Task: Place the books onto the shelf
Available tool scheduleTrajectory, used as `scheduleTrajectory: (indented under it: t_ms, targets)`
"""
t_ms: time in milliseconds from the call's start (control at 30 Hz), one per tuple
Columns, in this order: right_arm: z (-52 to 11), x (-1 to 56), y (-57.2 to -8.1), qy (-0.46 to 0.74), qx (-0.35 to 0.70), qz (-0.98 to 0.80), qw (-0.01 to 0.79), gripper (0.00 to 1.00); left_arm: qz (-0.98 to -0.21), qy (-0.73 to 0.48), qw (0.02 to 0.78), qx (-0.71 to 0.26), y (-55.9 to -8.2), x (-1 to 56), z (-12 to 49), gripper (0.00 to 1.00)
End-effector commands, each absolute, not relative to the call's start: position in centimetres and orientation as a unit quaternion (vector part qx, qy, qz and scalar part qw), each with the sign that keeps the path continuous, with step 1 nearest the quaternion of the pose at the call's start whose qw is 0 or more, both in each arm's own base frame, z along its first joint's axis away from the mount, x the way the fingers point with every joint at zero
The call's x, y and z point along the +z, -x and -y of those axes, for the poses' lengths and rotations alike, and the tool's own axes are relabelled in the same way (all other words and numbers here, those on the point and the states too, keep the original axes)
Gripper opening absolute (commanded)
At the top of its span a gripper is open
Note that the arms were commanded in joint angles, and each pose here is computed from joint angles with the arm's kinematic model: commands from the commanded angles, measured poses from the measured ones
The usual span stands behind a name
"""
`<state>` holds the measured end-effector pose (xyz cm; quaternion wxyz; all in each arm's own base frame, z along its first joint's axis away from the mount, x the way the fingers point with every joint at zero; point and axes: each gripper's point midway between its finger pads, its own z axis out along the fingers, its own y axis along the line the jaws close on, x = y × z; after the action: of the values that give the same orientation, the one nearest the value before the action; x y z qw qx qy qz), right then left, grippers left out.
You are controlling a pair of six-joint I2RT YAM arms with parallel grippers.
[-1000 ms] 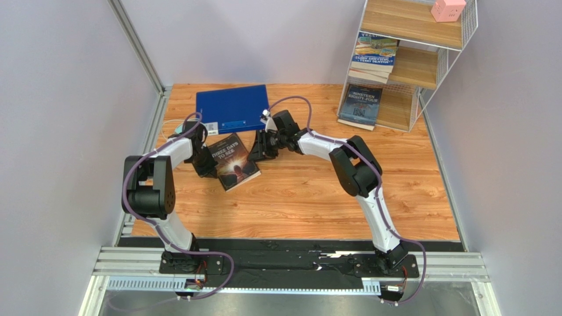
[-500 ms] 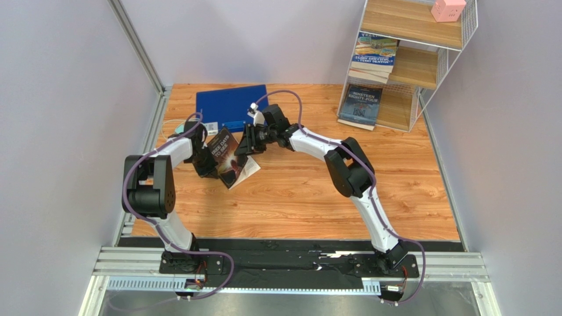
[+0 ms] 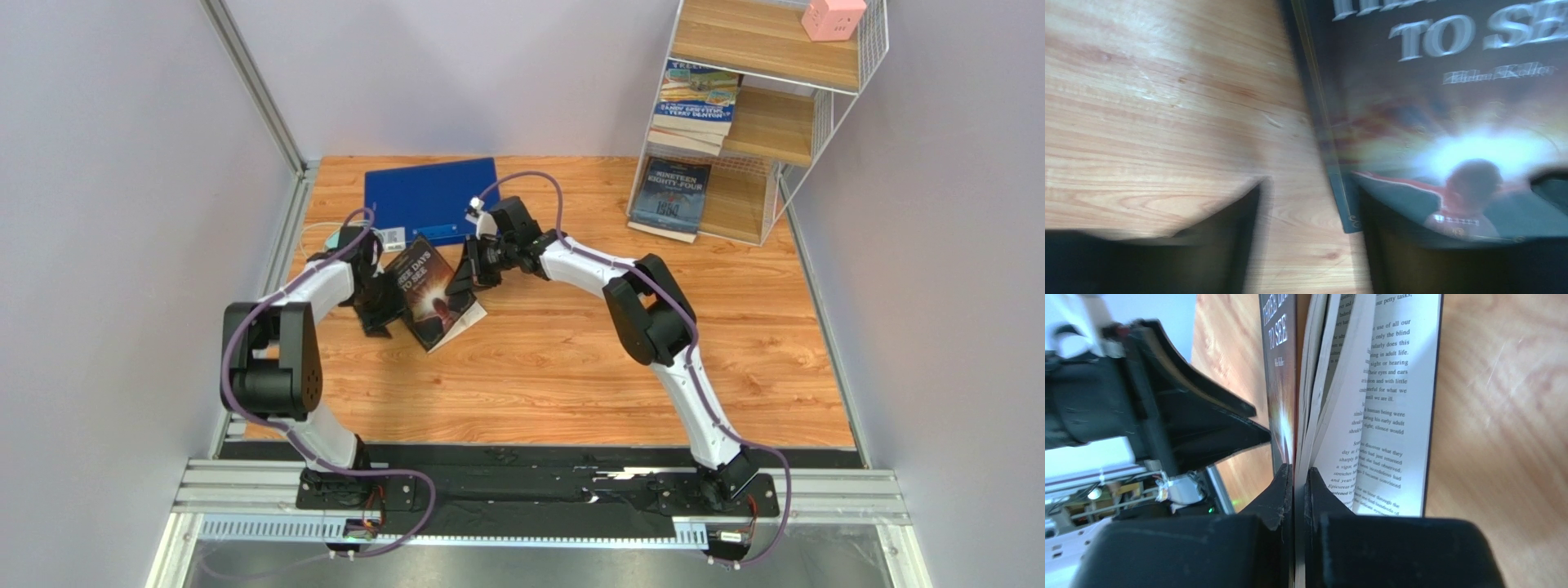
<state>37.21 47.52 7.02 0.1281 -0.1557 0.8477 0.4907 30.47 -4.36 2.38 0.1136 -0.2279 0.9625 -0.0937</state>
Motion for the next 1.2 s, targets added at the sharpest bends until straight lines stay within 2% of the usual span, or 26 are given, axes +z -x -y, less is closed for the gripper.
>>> scheduleTrajectory:
  t_ms: [0,67,100,133,333,600,800,900,1000,1033,1067,1133,1167]
  targets:
    - [-45.9,10.6,-36.6,0.168,0.533,-0.818,0.133,0.0,-0.94,0.175,0.235,-0.175,-32.7,9.0,6.6,0.82]
    - [-45.0,13.5,-36.7,0.16,0.565,-0.798,0.137,0.0,-0.925,0.158,0.275,-0.209,-32.7,10.4,7.4,0.95]
    - [-44.3,15.0,-37.9,0.164,0.582,-0.779,0.165,0.0,-0.91,0.147,0.316,-0.226,-32.7,12.6,7.7,0.98]
    - [-43.5,16.0,-37.5,0.152,0.592,-0.775,0.16,0.0,-0.89,0.151,0.354,-0.245,-33.6,14.1,7.9,1.0]
    - [-40.8,21.9,-36.5,0.174,0.635,-0.725,0.201,0.0,-0.807,0.116,0.449,-0.365,-33.1,18.9,10.8,1.0]
    - [-39.5,27.1,-34.5,0.182,0.675,-0.682,0.216,0.0,-0.763,0.106,0.458,-0.443,-32.3,20.9,12.7,1.0]
    - [-39.5,28.5,-33.1,0.188,0.705,-0.654,0.199,0.0,-0.716,0.091,0.494,-0.484,-32.5,23.3,13.2,0.98]
    - [-40.1,28.1,-32.1,0.198,0.706,-0.655,0.182,0.0,-0.7,0.078,0.51,-0.493,-32.4,24.5,13.4,0.87]
    - [-40.6,27.0,-31.3,0.209,0.695,-0.665,0.172,0.02,-0.695,0.072,0.513,-0.499,-32.5,25.5,13.6,0.13]
    - [-40.6,26.3,-31.3,0.217,0.687,-0.67,0.181,0.06,-0.695,0.068,0.513,-0.499,-32.6,26.0,13.7,0.0]
    - [-40.5,25.1,-31.7,0.198,0.672,-0.691,0.179,0.1,-0.701,0.066,0.509,-0.496,-32.7,26.0,13.7,0.0]
    - [-39.8,24.3,-32.4,0.183,0.645,-0.716,0.195,0.34,-0.708,0.047,0.504,-0.492,-32.6,26.3,13.9,0.0]
    - [-39.1,22.5,-33.3,0.17,0.61,-0.745,0.209,0.39,-0.711,0.039,0.504,-0.489,-32.5,26.6,14.0,0.0]
